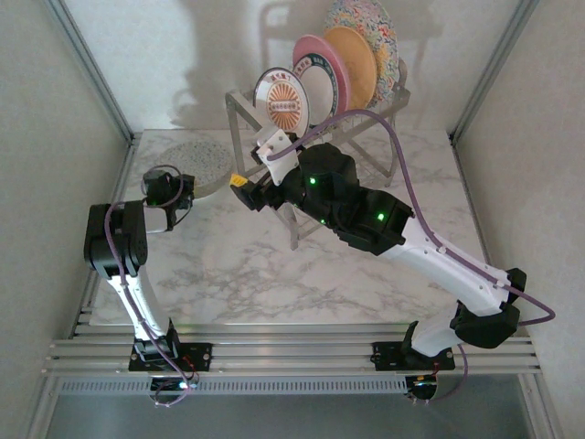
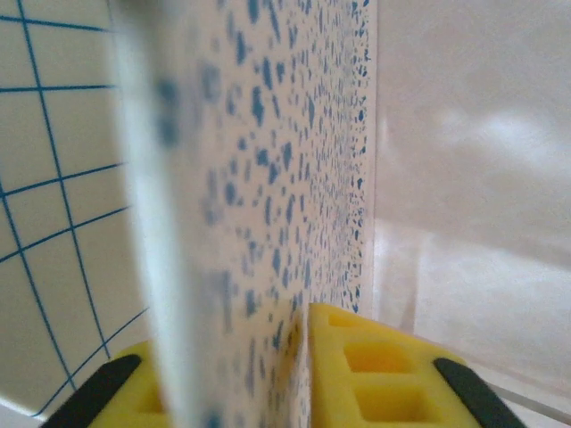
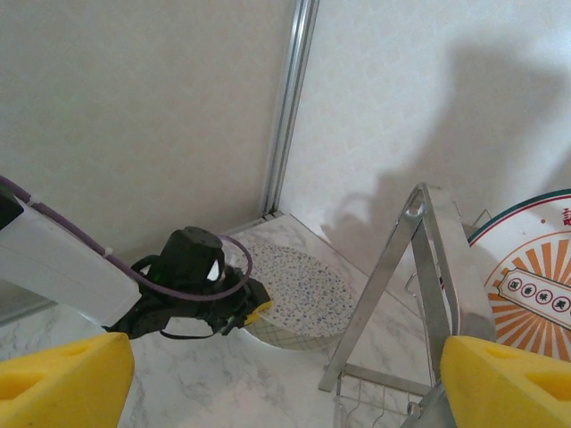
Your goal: Unload the plates from the dish rack
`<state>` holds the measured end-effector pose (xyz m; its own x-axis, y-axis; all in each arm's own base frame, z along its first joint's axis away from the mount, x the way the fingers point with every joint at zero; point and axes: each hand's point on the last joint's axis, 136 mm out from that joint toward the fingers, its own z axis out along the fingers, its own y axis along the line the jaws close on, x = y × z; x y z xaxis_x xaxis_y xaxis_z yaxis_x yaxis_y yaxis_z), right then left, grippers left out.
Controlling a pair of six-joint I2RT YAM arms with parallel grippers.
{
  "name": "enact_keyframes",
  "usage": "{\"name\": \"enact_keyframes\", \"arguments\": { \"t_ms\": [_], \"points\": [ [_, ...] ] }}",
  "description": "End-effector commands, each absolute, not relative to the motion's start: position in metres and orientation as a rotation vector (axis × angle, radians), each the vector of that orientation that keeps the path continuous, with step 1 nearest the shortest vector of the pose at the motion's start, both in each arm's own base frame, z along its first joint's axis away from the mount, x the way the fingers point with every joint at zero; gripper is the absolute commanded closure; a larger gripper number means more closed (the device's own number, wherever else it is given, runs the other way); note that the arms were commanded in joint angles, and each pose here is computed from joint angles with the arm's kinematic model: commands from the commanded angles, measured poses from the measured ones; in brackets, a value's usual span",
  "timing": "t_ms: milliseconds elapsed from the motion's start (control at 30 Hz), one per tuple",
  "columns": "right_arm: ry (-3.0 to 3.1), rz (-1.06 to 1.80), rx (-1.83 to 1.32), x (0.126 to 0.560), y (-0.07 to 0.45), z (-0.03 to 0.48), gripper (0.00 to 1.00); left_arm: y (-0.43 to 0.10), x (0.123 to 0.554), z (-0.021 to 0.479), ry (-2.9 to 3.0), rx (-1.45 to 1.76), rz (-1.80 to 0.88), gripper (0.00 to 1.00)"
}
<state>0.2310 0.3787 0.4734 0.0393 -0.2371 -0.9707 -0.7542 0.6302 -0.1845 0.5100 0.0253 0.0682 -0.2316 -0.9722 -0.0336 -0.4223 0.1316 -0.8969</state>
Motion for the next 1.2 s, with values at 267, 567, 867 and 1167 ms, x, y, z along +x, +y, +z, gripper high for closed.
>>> {"name": "enact_keyframes", "arguments": {
  "t_ms": [267, 567, 867, 1167],
  "points": [
    [1.493, 0.521, -0.849, 0.226, 0.38, 0.488, 0.1, 0.03, 0.509, 0.075, 1.836, -1.363, -0.979, 0.53],
    [1.493, 0.529, -0.844, 0.225, 0.38, 0.489, 0.1, 0.031, 0.5, 0.074, 1.901, -1.411, -0.928, 0.37],
    [1.491, 0.532, -0.836, 0.223, 0.376, 0.492, 0.1, 0.036, 0.49, 0.074, 1.942, -1.439, -0.852, 0.35],
    [1.483, 0.513, -0.832, 0.221, 0.366, 0.497, 0.1, 0.04, 0.477, 0.081, 1.965, -1.451, -0.78, 0.24]
  ]
}}
